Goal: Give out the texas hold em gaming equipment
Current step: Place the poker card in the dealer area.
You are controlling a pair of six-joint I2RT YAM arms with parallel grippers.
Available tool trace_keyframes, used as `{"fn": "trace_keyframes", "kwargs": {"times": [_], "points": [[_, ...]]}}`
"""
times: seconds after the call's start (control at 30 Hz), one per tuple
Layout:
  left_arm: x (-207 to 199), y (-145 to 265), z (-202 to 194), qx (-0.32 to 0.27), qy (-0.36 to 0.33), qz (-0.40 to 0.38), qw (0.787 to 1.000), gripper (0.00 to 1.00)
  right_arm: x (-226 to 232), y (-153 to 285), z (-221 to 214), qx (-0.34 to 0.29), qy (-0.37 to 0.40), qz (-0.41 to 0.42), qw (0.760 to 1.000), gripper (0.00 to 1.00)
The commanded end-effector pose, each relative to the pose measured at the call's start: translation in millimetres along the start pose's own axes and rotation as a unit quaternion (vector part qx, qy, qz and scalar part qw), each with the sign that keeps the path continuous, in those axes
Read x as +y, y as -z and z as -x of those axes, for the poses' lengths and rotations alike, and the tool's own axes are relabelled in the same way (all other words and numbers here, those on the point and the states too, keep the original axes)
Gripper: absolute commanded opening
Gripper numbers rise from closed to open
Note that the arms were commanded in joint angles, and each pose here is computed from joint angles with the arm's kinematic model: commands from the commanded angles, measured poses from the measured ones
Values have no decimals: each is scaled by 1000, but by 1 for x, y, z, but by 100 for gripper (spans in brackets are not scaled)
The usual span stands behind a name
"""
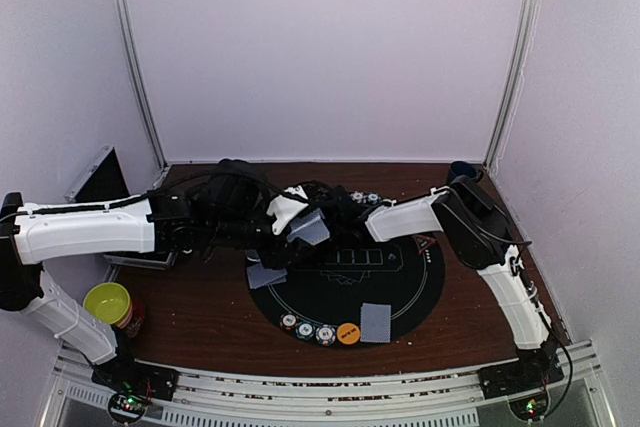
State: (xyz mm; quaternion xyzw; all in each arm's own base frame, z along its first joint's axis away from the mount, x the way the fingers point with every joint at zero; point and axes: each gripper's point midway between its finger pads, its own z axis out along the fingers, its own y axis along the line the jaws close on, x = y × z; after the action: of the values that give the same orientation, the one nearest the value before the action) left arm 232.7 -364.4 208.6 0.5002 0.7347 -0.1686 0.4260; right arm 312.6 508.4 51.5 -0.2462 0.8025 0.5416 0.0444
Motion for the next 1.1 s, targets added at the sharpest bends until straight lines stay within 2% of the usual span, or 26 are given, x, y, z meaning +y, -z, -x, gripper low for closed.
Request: {"fn": "trace_keyframes", "kwargs": {"times": [0.0, 0.23, 0.67, 1.07], "points": [[2, 11, 25, -42, -6, 6, 999, 60, 6, 4, 6, -7, 22, -16, 1000, 20], [2, 10, 24, -42, -6, 5, 999, 60, 7, 10, 9, -11, 46, -43, 998, 27], [2, 10, 24, -41, -6, 5, 999, 60, 6, 0, 2, 5, 60, -56, 997, 30], [2, 10, 25, -42, -6, 5, 999, 60, -2, 4, 5, 3, 77, -103, 992, 32]]}}
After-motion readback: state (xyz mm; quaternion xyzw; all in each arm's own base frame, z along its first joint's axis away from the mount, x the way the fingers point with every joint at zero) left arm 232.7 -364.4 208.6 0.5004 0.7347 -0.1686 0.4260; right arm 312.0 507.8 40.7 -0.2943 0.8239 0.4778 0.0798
